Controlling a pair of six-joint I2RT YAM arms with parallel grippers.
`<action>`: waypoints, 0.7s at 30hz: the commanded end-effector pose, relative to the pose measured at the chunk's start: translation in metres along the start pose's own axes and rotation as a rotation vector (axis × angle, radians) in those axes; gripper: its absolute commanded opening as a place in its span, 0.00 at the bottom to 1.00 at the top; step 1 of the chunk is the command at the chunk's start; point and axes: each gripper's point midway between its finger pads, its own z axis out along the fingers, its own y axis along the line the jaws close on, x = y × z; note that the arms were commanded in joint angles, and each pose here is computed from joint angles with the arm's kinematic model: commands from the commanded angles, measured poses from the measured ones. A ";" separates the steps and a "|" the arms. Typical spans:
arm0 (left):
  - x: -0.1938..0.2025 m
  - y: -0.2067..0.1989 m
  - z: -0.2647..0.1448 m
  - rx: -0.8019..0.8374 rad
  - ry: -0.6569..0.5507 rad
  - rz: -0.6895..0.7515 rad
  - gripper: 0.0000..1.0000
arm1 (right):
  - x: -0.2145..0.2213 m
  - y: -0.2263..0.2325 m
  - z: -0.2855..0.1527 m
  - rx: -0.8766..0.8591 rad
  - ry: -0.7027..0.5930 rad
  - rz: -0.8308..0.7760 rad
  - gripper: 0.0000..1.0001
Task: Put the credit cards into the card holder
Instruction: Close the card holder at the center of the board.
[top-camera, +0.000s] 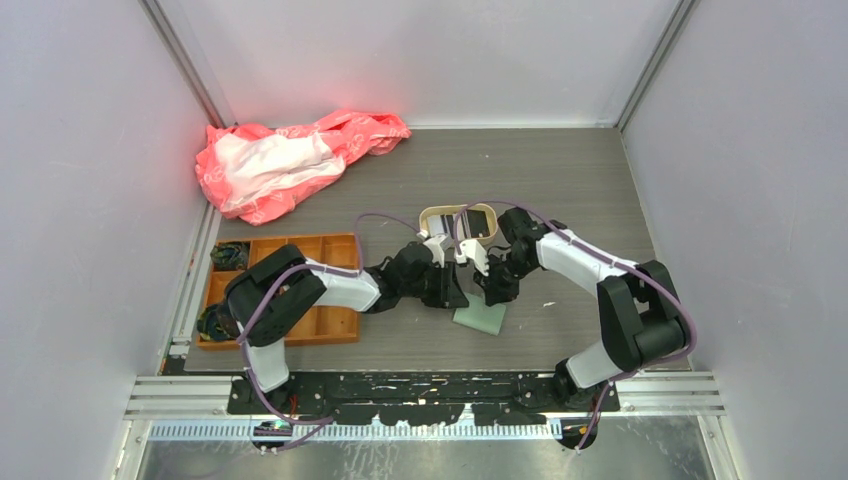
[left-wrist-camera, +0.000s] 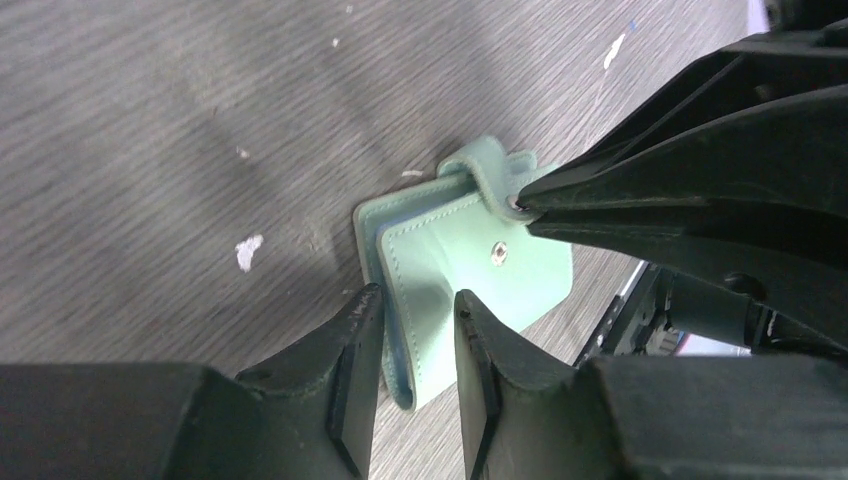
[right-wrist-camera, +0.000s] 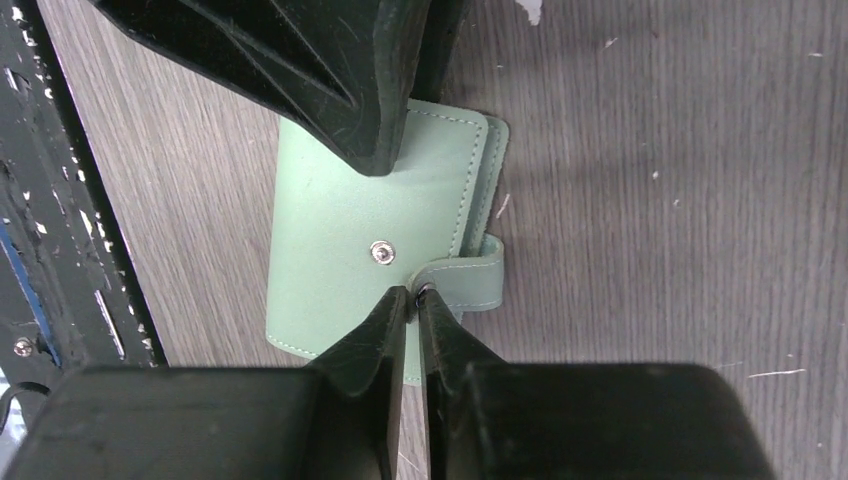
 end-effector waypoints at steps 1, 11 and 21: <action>0.006 0.002 0.002 -0.039 0.036 0.017 0.31 | -0.007 0.002 -0.006 0.032 -0.022 -0.002 0.18; 0.009 0.010 0.000 -0.092 0.057 0.012 0.25 | -0.012 0.003 -0.017 0.057 -0.014 0.030 0.21; 0.004 0.003 -0.003 -0.078 0.042 0.015 0.24 | -0.012 -0.008 -0.014 0.080 0.005 0.071 0.08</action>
